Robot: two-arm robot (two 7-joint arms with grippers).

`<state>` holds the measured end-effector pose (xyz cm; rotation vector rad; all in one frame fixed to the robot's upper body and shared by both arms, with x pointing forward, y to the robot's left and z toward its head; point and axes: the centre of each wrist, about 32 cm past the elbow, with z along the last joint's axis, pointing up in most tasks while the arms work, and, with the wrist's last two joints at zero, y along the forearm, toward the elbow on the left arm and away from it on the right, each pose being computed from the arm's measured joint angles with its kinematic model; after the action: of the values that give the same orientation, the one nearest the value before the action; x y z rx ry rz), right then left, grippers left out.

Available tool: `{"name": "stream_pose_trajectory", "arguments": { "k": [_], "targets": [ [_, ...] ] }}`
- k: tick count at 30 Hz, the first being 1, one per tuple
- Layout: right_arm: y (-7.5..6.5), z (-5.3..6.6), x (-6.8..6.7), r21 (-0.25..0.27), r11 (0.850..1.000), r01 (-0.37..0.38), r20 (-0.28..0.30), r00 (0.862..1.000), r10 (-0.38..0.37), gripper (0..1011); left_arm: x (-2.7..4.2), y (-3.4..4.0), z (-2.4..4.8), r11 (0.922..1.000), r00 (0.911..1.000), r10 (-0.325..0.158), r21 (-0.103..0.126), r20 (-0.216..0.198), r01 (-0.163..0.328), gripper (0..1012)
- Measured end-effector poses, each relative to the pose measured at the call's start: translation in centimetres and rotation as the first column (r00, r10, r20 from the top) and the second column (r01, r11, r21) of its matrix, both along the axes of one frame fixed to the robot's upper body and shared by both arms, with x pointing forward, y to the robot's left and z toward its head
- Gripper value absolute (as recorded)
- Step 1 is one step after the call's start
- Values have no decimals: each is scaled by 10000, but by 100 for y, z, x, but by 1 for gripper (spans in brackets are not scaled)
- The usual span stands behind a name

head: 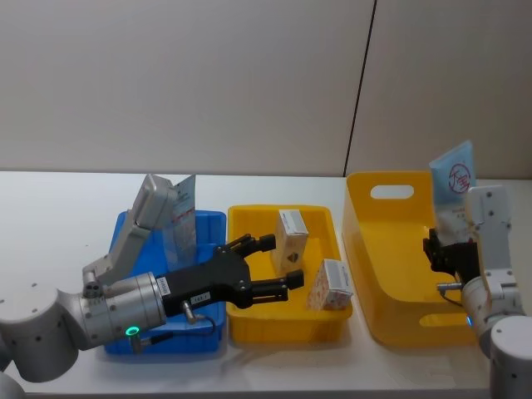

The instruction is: Bimanual collaborative sorting of washing and personal care products

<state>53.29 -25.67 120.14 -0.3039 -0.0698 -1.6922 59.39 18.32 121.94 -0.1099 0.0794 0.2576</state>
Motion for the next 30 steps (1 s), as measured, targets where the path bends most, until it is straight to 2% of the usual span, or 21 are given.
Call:
{"name": "stream_pose_trajectory", "arguments": {
  "k": [5, 6, 12, 26, 30],
  "targets": [
    [0, -7, 8, -9, 10000, 37, -58, 10000, -37, 811, 0, 0, 0, 10000, 10000, -1, 0, 0, 1, 1001],
    [0, -6, 9, -11, 10000, 39, -54, 10000, -39, 871, 0, 1, 0, 10000, 10000, 0, 1, -1, 0, 1001],
    [1, -6, 16, -19, 10000, 62, -77, 10000, -62, 1003, 0, 0, 0, 10000, 10000, -2, -1, 0, 2, 1001],
    [2, -8, 20, -16, 10000, 84, -98, 9999, -84, 1003, 0, 0, 0, 10000, 10000, -1, 0, -1, 1, 1001],
    [1, 22, 9, 82, 10000, 20, 116, 9999, -21, 1003, 0, 0, 0, 10000, 10000, -1, -1, 0, 1, 1001]
  ]
}}
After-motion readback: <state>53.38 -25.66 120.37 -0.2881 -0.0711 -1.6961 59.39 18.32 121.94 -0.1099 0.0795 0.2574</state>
